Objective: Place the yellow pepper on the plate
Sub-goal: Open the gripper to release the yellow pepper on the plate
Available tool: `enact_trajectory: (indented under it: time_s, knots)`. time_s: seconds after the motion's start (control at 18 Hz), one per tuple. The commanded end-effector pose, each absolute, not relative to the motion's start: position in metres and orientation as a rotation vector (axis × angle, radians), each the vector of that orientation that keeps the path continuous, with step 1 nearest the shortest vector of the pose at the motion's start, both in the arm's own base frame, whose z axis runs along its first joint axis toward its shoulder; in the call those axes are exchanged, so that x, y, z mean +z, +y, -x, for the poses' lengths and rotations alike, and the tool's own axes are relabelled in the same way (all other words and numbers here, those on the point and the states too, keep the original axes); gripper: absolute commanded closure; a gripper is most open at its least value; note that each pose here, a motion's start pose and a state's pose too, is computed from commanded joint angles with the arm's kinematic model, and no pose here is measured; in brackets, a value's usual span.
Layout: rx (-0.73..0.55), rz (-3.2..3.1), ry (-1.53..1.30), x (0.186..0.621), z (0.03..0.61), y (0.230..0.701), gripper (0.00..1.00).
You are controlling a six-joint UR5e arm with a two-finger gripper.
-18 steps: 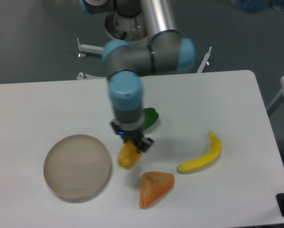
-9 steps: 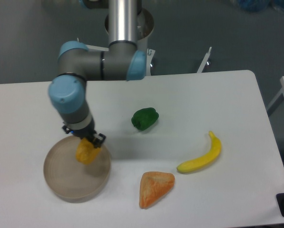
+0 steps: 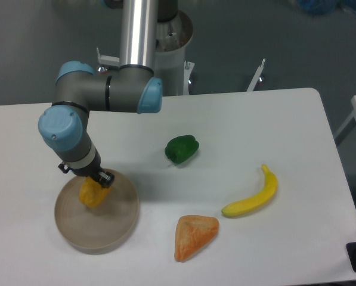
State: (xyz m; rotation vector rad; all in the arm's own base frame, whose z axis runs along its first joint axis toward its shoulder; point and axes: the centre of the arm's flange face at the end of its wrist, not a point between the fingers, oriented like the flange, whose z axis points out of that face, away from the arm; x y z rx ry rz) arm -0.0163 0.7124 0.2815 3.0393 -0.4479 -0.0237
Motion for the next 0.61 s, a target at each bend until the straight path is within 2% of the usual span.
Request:
enact_trajectory:
  time_s: [0.39,0.44,0.56,0.61]
  knots:
    - [-0.027,-3.044,-0.453,0.2778,0.0155,0.7142,0.5]
    - [-0.027,-3.044,-0.453,0.2778,0.0155,0.7142,0.42]
    - [-0.038,-3.05,-0.461,0.2811,0.0161,0.7146,0.06]
    - [-0.039,-3.051,-0.464,0.2831,0.016,0.714,0.01]
